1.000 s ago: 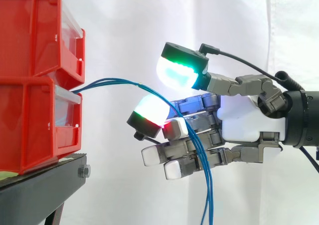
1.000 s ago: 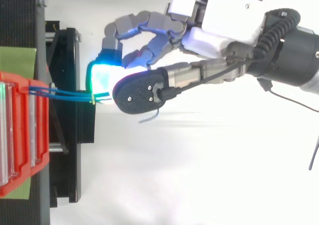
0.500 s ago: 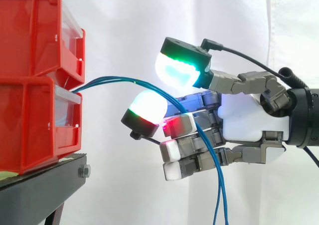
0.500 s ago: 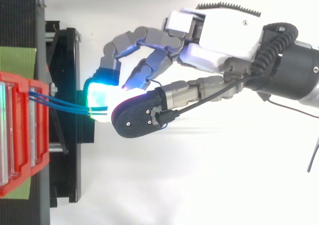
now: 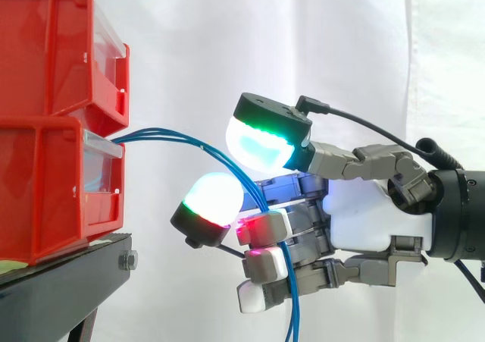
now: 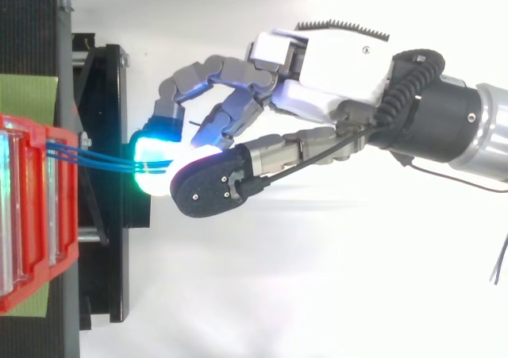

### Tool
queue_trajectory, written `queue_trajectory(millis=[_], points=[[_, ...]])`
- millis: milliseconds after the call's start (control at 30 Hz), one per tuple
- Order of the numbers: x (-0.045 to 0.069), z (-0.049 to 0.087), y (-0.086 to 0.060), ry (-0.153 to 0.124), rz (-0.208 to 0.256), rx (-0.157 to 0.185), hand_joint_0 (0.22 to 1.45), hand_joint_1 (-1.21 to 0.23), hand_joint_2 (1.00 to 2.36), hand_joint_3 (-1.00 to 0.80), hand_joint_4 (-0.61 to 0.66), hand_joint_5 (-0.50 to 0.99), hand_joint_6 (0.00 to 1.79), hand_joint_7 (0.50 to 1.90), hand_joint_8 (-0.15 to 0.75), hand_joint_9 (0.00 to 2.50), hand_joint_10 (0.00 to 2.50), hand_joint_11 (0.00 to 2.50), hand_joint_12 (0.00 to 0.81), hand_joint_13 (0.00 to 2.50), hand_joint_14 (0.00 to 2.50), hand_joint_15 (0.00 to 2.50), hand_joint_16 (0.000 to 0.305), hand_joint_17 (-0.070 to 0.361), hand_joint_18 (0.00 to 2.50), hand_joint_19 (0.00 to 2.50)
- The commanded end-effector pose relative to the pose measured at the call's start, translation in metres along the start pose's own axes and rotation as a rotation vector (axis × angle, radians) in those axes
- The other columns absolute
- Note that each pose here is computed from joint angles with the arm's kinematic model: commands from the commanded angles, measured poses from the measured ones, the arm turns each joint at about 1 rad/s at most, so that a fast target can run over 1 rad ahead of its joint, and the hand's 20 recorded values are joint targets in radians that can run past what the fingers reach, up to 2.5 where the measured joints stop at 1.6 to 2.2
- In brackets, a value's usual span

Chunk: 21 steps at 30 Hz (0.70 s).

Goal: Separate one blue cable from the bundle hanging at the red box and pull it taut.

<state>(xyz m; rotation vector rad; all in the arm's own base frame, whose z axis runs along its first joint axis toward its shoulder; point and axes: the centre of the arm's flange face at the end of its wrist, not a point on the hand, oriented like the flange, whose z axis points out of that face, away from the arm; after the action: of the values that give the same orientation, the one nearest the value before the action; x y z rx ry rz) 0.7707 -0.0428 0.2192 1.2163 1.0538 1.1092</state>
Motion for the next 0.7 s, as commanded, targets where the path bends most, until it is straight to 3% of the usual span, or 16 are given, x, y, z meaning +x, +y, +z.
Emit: queue_trajectory(millis=[0,267,567,667], points=[[0.001,0.0,0.0,0.0,0.001,-0.002,0.63,-0.62,1.01,-0.45,0.14,-0.21,0.77,0.91,0.254,1.11,0.01,1.43,0.311,1.09,0.03,1.11,0.045,0.1,0.69,0.62],[0.0,0.001,0.0,0.002,0.002,-0.005,0.64,-0.6,1.01,-0.37,0.12,-0.21,0.8,0.91,0.249,1.14,0.01,1.52,0.307,1.12,0.03,1.15,0.045,0.101,0.7,0.63],[-0.01,0.004,0.006,-0.008,0.003,-0.013,0.65,-0.65,1.02,-0.31,0.11,-0.23,0.86,0.89,0.248,1.1,0.0,1.56,0.315,1.12,0.03,1.16,0.046,0.103,0.7,0.63],[-0.011,0.007,0.015,0.015,0.008,-0.028,0.66,-0.67,1.02,-0.33,0.1,-0.23,0.87,0.87,0.247,1.1,0.0,1.57,0.314,1.12,0.03,1.16,0.046,0.104,0.7,0.63]])
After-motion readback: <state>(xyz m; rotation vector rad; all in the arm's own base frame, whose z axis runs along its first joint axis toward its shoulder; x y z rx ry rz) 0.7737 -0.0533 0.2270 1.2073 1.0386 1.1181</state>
